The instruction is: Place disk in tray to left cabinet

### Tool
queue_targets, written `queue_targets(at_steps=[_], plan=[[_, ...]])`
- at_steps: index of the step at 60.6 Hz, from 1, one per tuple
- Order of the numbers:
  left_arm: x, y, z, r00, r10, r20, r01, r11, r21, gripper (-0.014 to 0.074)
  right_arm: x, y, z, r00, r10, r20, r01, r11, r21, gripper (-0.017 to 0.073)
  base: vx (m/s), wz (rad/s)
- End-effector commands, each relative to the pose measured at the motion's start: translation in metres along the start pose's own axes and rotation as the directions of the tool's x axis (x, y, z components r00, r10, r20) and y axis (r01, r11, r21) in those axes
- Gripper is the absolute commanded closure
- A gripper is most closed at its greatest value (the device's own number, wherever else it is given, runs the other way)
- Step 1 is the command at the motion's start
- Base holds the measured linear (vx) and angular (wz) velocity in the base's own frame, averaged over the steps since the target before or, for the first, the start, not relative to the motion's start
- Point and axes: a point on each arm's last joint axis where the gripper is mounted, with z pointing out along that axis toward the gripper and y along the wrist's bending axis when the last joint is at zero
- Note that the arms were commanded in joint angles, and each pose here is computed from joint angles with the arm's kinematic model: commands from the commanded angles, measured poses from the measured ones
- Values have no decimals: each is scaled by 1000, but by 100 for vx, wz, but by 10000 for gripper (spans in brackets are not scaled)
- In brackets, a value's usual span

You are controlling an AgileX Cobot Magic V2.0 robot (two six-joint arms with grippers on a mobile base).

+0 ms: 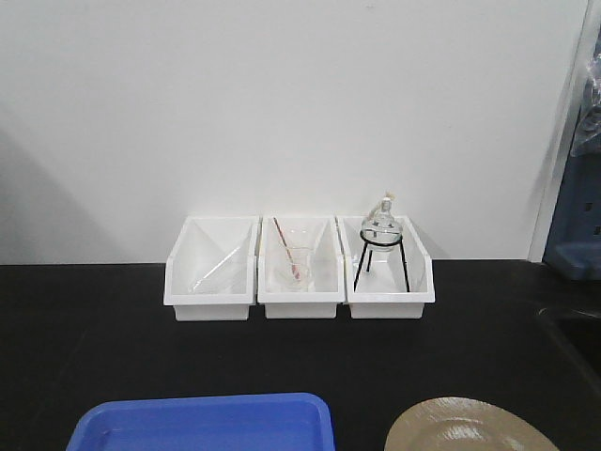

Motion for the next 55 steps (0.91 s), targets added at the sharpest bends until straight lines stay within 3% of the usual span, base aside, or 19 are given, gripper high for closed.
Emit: queue_targets(at_steps=[1, 10, 17, 29, 33, 39, 44, 47, 49, 50, 55], plan=[[-6, -1, 16, 999, -5, -52, 5, 1000, 4, 540, -12, 0, 13, 1000, -16, 9, 16, 1000, -3, 506, 0, 0], [12, -1, 33, 978, -5, -208, 6, 1000, 4, 475, -3, 2, 34, 994, -20, -103, 19, 1000, -14, 404, 0, 0], [24, -1, 41, 952, -5, -305, 7, 1000, 5, 391, 4, 3, 46, 985, -24, -172, 21, 1000, -21, 270, 0, 0], [34, -1, 48, 921, -5, -389, 8, 1000, 5, 259, 16, 5, 64, 961, -19, -276, 10, 999, -32, 73, 0, 0], [35, -1, 47, 921, -5, -391, 8, 1000, 5, 254, 22, 7, 70, 946, 16, -323, -27, 999, -30, 58, 0, 0], [35, -1, 47, 921, -5, -391, 8, 1000, 5, 258, 35, 10, 76, 875, 190, -445, -200, 979, 26, 63, 0, 0], [35, -1, 47, 921, -5, -391, 8, 1000, 5, 260, 51, 15, 82, 734, 383, -561, -371, 918, 140, 69, 0, 0], [35, -1, 47, 921, -5, -391, 8, 1000, 5, 260, 60, 18, 86, 613, 524, -591, -484, 841, 244, 71, 0, 0], [35, -1, 47, 921, -6, -391, 9, 1000, 5, 260, 63, 20, 89, 558, 582, -591, -526, 799, 290, 72, 0, 0], [35, -1, 47, 921, -6, -391, 9, 1000, 5, 260, 65, 21, 91, 520, 620, -587, -552, 769, 322, 71, 0, 0], [35, -1, 47, 921, -6, -391, 9, 1000, 5, 260, 72, 23, 101, 406, 737, -540, -626, 655, 423, 71, 0, 0]])
